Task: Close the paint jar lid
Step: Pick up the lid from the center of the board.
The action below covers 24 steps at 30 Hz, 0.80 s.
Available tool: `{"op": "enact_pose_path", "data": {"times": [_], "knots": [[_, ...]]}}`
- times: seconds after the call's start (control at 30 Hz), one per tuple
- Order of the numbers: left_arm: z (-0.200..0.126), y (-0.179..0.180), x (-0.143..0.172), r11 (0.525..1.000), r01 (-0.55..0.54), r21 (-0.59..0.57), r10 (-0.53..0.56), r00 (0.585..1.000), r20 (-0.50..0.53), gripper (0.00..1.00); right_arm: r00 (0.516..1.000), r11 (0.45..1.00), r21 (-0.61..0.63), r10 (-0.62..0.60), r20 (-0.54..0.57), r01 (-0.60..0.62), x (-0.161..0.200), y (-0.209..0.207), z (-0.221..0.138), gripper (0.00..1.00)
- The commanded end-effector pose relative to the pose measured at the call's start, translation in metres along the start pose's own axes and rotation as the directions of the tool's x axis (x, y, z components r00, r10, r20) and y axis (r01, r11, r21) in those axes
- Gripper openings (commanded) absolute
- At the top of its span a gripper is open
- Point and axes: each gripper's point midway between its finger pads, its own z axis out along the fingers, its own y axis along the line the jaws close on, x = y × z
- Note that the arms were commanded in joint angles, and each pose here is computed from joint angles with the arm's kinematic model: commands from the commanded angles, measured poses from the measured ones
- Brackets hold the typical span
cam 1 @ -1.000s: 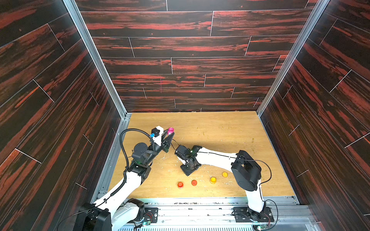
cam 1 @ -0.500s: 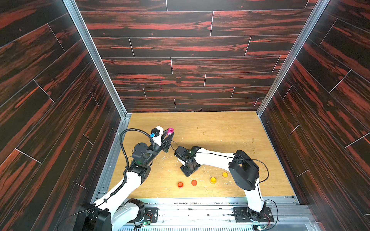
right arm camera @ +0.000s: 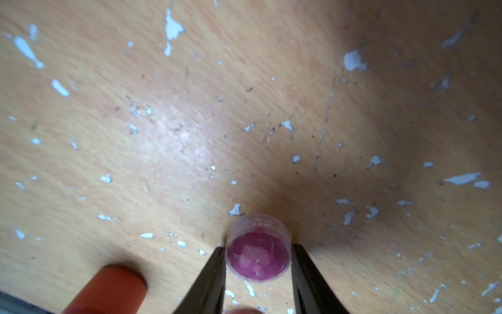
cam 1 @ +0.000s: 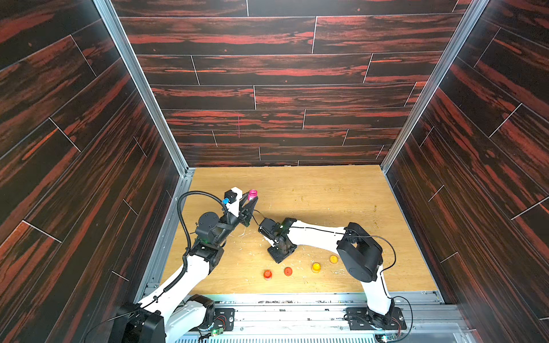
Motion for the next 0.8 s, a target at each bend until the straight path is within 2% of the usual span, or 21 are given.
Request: {"op": "enact_pose_path", "data": {"times": [0.0, 0.17, 0.47, 0.77], "knots": [[-0.0059, 0.0007, -0.0049, 1.000, -0.019, -0.011, 0.019, 1.000, 0.019, 0.21, 1.000, 1.000, 0.015, -0.004, -0.023, 0.004, 0.0031, 0.0031, 0.0061, 0.42], [-0.0055, 0.0001, -0.0033, 1.000, -0.016, -0.007, 0.016, 1.000, 0.014, 0.21, 1.000, 1.000, 0.017, -0.002, -0.016, 0.002, -0.0007, 0.0036, 0.0061, 0.41], [-0.0052, 0.0001, -0.0030, 1.000, -0.016, -0.006, 0.016, 1.000, 0.013, 0.21, 1.000, 1.000, 0.022, -0.004, -0.008, 0.004, -0.0063, 0.0042, 0.0056, 0.45], [-0.0057, 0.0002, -0.0020, 1.000, -0.016, -0.007, 0.016, 1.000, 0.009, 0.21, 1.000, 0.999, 0.033, -0.005, -0.017, 0.005, -0.0050, 0.0018, 0.0088, 0.37]]}}
